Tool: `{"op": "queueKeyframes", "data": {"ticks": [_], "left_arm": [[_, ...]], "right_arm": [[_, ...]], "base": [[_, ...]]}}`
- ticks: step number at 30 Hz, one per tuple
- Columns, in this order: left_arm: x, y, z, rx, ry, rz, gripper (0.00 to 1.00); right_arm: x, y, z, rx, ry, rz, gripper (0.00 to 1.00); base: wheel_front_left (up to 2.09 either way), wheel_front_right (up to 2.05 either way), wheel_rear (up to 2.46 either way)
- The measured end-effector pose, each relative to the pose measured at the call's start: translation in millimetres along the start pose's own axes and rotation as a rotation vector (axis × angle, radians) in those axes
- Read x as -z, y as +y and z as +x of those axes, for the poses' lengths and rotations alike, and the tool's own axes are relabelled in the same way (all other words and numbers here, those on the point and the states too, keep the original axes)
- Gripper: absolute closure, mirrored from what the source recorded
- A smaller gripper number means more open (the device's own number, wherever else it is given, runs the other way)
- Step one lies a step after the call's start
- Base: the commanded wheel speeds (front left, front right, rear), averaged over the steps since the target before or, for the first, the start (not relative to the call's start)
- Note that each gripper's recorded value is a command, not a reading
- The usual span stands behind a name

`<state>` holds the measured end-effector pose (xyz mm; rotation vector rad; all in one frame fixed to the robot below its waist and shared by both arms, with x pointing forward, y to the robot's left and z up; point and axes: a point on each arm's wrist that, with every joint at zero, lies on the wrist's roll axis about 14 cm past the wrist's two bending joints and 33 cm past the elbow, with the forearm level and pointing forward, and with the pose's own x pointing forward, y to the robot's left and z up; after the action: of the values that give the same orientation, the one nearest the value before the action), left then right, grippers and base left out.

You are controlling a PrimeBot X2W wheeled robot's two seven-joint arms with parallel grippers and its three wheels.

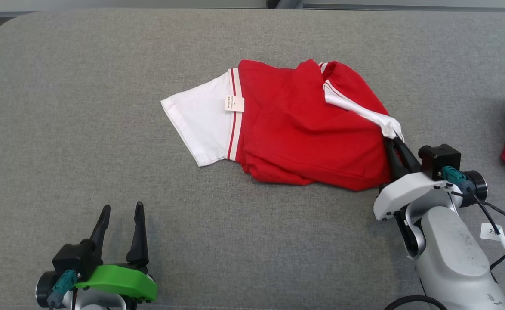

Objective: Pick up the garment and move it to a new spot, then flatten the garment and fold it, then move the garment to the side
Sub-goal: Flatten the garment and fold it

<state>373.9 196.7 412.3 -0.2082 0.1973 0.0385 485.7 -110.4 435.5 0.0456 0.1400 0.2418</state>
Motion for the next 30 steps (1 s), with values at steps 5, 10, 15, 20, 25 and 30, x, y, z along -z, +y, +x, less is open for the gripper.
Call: {"op": "queueKeyframes", "data": {"ticks": [5, 10, 15, 20, 25, 30], "left_arm": [[-1.5, -6.5, 1.4, 0.019, -0.005, -0.003, 0.00], [-3.3, -13.4, 2.1, 0.040, -0.010, -0.005, 0.00], [-3.3, -18.9, 1.1, 0.056, -0.010, -0.011, 0.00], [-2.9, -22.1, -2.0, 0.065, -0.009, -0.017, 0.00], [3.0, -22.6, -8.1, 0.064, 0.009, -0.031, 0.00], [9.6, -17.5, -14.3, 0.046, 0.029, -0.047, 0.00]], "right_arm": [[-17.6, -8.9, -7.1, 0.032, -0.061, 0.043, 1.00], [-51.9, -17.5, -12.2, 0.060, -0.172, 0.102, 1.00], [-113.5, -39.2, -14.7, 0.112, -0.347, 0.089, 1.00], [-190.9, -40.4, -16.6, 0.100, -0.552, 0.023, 1.00], [-261.7, -3.3, -16.6, -0.004, -0.740, -0.052, 1.00], [-271.9, 55.4, -6.0, -0.165, -0.762, -0.086, 1.00]], "base": [[0.00, 0.00, 0.00], [0.00, 0.00, 0.00], [0.00, 0.00, 0.00], [0.00, 0.00, 0.00], [0.00, 0.00, 0.00], [0.00, 0.00, 0.00]]}}
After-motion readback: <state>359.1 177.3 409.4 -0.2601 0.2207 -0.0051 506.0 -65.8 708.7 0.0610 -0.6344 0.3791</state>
